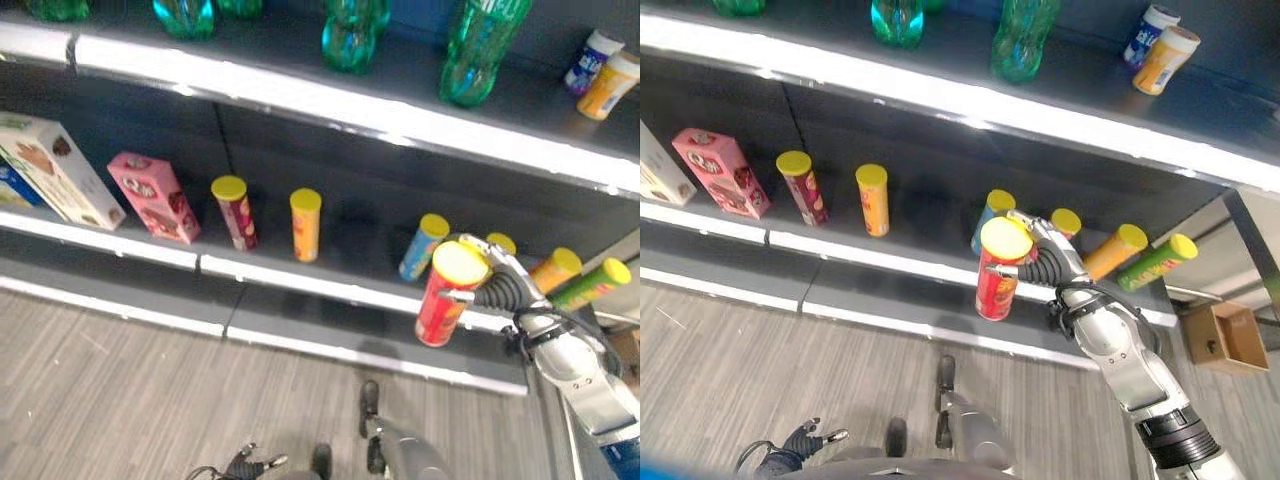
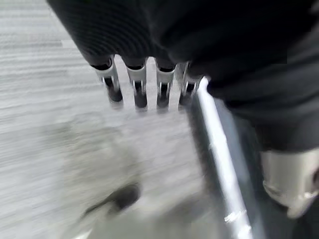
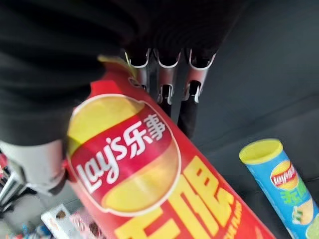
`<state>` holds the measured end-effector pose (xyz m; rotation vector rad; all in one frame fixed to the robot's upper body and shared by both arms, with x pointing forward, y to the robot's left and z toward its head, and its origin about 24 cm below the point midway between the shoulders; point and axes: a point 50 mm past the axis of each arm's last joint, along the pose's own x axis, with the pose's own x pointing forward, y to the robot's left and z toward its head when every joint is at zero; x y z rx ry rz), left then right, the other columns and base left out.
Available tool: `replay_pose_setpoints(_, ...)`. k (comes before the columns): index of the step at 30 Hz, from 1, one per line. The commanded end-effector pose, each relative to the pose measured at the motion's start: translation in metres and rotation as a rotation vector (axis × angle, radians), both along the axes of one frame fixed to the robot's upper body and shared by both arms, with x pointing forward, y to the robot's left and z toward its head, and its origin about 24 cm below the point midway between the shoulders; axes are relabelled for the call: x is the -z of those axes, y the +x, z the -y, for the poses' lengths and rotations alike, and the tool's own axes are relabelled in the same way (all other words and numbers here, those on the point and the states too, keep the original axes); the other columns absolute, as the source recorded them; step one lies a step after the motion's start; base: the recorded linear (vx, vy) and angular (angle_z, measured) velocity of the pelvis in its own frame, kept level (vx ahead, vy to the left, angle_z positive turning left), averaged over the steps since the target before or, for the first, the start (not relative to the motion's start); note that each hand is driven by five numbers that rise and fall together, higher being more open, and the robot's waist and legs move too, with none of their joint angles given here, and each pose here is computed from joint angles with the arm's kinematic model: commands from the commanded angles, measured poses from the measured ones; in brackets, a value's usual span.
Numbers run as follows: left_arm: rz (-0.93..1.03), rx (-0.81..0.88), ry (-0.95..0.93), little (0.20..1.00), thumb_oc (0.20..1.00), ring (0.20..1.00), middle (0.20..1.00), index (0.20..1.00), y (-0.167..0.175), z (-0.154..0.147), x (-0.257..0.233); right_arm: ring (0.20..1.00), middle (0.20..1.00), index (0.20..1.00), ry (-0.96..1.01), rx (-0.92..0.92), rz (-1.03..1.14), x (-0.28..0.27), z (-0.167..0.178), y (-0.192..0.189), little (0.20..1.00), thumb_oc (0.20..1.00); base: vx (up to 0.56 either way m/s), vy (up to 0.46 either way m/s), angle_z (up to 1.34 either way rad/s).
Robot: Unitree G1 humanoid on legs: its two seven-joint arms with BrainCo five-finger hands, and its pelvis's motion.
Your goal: Put the goods on the table back onto the shelves and tidy them up.
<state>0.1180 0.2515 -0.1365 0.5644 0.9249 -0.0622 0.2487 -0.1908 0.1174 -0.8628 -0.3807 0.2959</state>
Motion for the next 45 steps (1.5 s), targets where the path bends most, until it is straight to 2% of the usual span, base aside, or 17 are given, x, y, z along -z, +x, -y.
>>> replay_pose_setpoints(1, 0.066, 0.02, -0.14, 1.0, 1.0, 1.0, 1.0, 1.0, 0.01, 0.031, 0.001, 0.2, 0.2, 0.2, 0.001, -0.053, 0.228, -0.052, -0.002, 0.008, 0.2, 0.2, 0.08, -0.034, 0.0)
replay_pose_setpoints(5, 0.055, 0.011, -0.168, 1.0, 1.0, 1.0, 1.0, 1.0, 0.008, 0.038, 0.003, 0.2, 0.2, 0.2, -0.066, -0.062, 0.319, -0.06, -0.01, 0.006, 0.2, 0.2, 0.13, -0.085, 0.1)
replay_pose_setpoints(12, 0.12, 0.01, -0.206, 1.0, 1.0, 1.0, 1.0, 1.0, 0.022, 0.047, -0.004, 0.2, 0.2, 0.2, -0.145, -0.119, 0.42, -0.073, -0.03, 0.004, 0.2, 0.2, 0.08, 0.042, 0.1)
replay_pose_setpoints(21, 0.098, -0.026, -0.188, 1.0, 1.0, 1.0, 1.0, 1.0, 0.02, 0.042, -0.001, 0.2, 0.2, 0.2, -0.163, -0.174, 0.378, -0.068, -0.04, 0.006, 0.2, 0.2, 0.08, 0.238, -0.49)
replay_pose_setpoints(25, 0.1, -0.06, -0.137, 1.0, 1.0, 1.0, 1.0, 1.0, 0.02, 0.028, -0.002, 0.2, 0.2, 0.2, -0.16, -0.209, 0.354, -0.063, -0.052, 0.01, 0.2, 0.2, -0.01, 0.31, -0.46)
replay_pose_setpoints(34, 0.088, -0.067, -0.129, 1.0, 1.0, 1.0, 1.0, 1.0, 0.021, 0.034, 0.002, 0.2, 0.2, 0.2, -0.183, -0.231, 0.408, -0.067, -0.075, 0.019, 0.2, 0.2, -0.02, 0.124, -0.02)
replay_pose_setpoints(45, 0.098, -0.065, -0.135, 1.0, 1.0, 1.0, 1.0, 1.0, 0.02, 0.042, 0.003, 0.2, 0.2, 0.2, -0.144, -0.044, 0.393, -0.032, -0.073, 0.039, 0.2, 0.2, 0.01, 0.03, -0.05)
